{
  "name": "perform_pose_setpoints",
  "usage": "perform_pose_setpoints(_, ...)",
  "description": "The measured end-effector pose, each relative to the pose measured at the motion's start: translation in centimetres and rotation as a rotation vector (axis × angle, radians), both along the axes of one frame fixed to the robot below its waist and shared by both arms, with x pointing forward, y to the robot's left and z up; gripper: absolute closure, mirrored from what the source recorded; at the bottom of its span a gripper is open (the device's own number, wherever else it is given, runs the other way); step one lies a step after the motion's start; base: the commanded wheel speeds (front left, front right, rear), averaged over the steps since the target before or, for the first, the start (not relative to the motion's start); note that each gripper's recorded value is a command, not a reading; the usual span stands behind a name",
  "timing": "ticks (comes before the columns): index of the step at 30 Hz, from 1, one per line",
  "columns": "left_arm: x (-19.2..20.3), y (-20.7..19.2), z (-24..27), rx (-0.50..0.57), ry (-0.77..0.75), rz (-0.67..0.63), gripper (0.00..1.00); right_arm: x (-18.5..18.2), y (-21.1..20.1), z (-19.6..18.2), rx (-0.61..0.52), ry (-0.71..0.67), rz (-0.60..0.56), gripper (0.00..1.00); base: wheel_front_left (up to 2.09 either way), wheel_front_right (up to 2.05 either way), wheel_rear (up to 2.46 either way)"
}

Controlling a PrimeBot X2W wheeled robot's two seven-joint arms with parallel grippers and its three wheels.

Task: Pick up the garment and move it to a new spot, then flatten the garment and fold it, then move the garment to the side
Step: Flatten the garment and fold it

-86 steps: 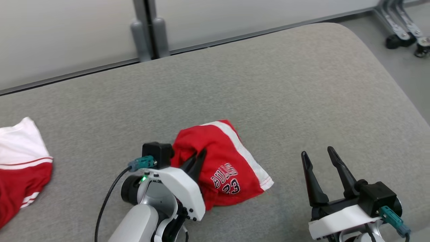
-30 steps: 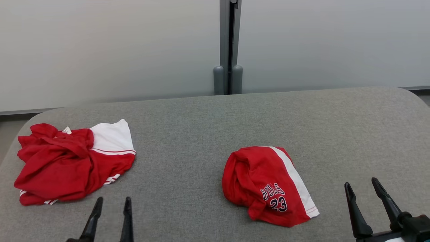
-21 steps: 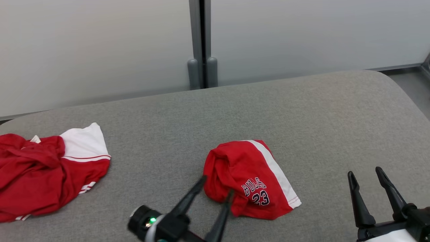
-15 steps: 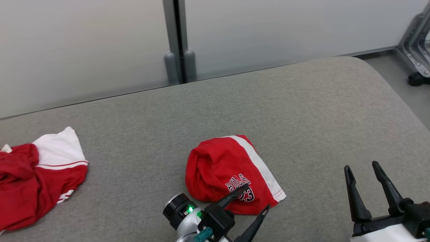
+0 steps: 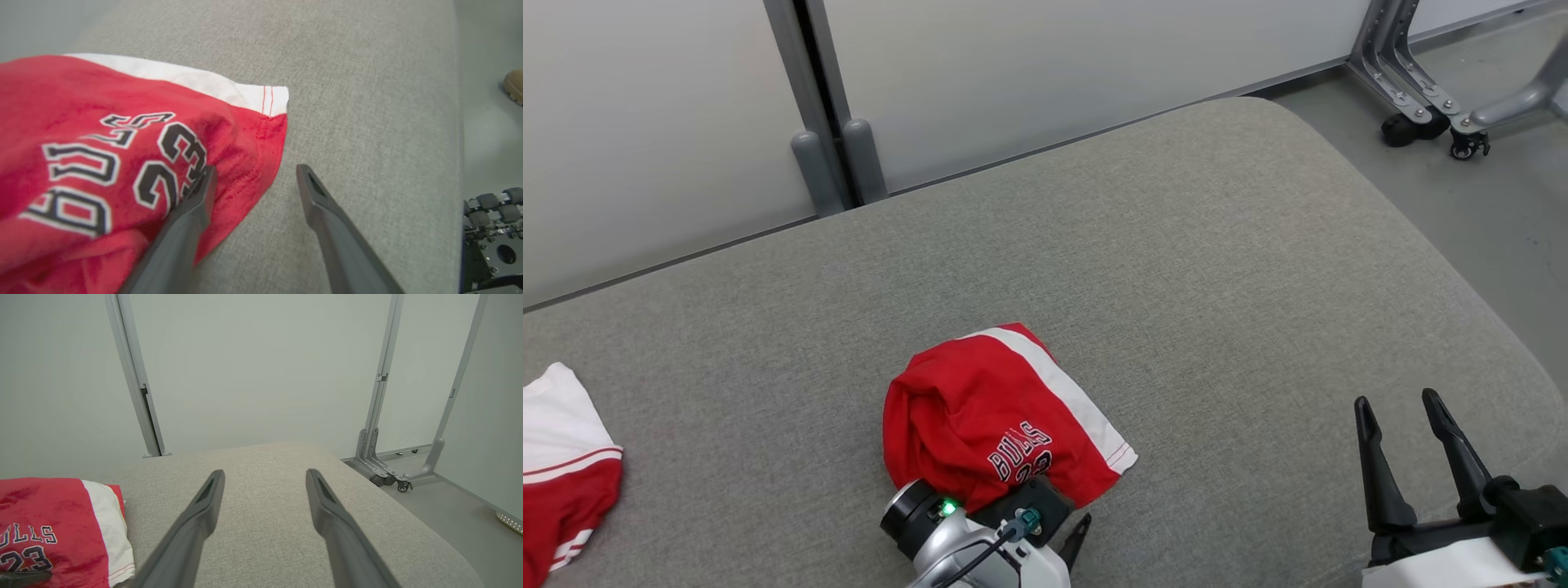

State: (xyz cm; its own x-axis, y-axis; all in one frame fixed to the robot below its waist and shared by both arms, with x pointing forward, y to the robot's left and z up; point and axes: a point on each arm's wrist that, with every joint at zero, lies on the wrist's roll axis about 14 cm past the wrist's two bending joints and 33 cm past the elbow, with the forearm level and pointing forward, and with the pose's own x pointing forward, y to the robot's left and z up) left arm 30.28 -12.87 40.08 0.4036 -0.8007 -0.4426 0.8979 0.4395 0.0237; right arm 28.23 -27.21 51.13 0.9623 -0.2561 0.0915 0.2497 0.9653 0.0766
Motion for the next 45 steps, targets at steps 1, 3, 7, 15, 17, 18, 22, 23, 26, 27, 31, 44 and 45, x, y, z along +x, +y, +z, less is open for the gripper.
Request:
perform_pose_setpoints(1,0.2,0.2,-0.4,0.018,-0.002,0.005,0.00,-0.1,-0.1,0.0,0.001,0.000,-0.006,0.00,0.00,0.00,0.00)
perform_pose_setpoints(3,0.4,0.7,-1.4,0.058,0.007,0.007,0.51,-0.3,-0.3,0.0,0.002,0.000,-0.013,0.00,0.00,0.00,0.00)
perform_pose_setpoints(7,0.7,1.6,-2.7,0.099,0.034,0.014,1.00,-0.2,-0.3,0.0,0.004,-0.001,-0.014,0.00,0.00,0.00,0.00)
perform_pose_setpoints(15,2.0,1.4,-1.0,0.011,0.019,0.056,1.00,0.8,0.5,0.0,0.009,-0.005,0.020,0.00,0.00,0.00,0.00)
perform_pose_setpoints(17,2.0,1.1,-0.3,-0.033,0.019,0.069,1.00,1.0,0.6,0.0,0.008,-0.005,0.027,0.00,0.00,0.00,0.00)
perform_pose_setpoints(18,2.1,0.8,0.3,-0.063,0.017,0.071,1.00,1.1,0.7,0.0,0.008,-0.005,0.032,0.00,0.00,0.00,0.00)
perform_pose_setpoints(22,2.4,-0.5,3.8,-0.218,-0.003,0.090,1.00,1.3,0.9,0.1,0.007,-0.006,0.043,0.00,0.00,0.00,0.00)
perform_pose_setpoints(23,2.4,-0.8,4.8,-0.256,-0.011,0.095,1.00,1.3,0.9,0.0,0.006,-0.005,0.044,0.00,0.00,0.00,0.00)
perform_pose_setpoints(26,2.5,-1.2,7.8,-0.375,-0.015,0.124,1.00,1.4,0.9,-0.2,0.004,0.000,0.050,0.00,0.00,0.00,0.00)
perform_pose_setpoints(27,2.6,-1.2,8.9,-0.418,-0.018,0.139,1.00,1.4,1.0,-0.2,0.004,0.002,0.054,0.00,0.00,0.00,0.00)
perform_pose_setpoints(31,3.6,-0.3,14.1,-0.594,-0.045,0.218,1.00,1.9,1.6,0.0,0.002,-0.005,0.080,0.00,0.00,0.00,0.00)
perform_pose_setpoints(44,6.1,13.1,17.9,-0.799,-0.054,0.690,1.00,2.9,3.6,-0.1,0.011,-0.010,0.150,0.00,0.00,0.00,0.00)
perform_pose_setpoints(45,6.0,14.7,16.9,-0.783,-0.037,0.752,1.00,3.1,3.8,-0.1,0.011,-0.010,0.156,0.00,0.00,0.00,0.00)
